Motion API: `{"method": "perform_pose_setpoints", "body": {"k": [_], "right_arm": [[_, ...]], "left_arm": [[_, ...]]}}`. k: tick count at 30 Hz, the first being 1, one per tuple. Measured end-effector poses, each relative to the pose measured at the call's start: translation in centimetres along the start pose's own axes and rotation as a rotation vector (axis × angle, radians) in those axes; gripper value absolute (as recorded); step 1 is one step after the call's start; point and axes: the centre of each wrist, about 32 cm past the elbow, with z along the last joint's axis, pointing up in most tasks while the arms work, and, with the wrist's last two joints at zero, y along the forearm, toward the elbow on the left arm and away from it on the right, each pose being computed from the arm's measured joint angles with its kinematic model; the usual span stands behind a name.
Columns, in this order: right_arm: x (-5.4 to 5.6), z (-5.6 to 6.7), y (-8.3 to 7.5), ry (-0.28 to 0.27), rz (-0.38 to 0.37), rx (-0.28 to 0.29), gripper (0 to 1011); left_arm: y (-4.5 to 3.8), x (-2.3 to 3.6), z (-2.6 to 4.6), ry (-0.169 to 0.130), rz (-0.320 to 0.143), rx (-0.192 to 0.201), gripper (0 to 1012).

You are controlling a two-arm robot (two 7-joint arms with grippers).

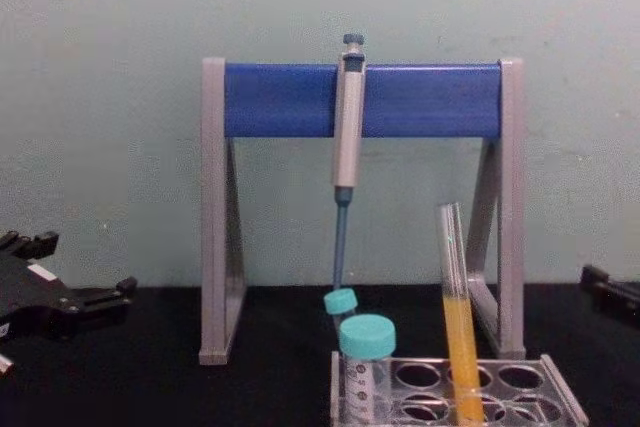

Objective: Pick up the test tube from the test tube rack, shake it, then place it back into the test tube rack.

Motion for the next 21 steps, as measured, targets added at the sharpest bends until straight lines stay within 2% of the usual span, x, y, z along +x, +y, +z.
{"method": "perform_pose_setpoints", "body": {"k": [13, 21], "right_arm": [[0.6, -1.5, 0.1, -0.015, -0.003, -0.049, 1000], [0.6, -1.5, 0.1, -0.015, -0.004, -0.048, 1000]], "left_arm": [[0.0, 0.0, 0.0, 0.0, 0.0, 0.0, 1001], [0.0, 0.0, 0.0, 0.0, 0.0, 0.0, 1001]]}}
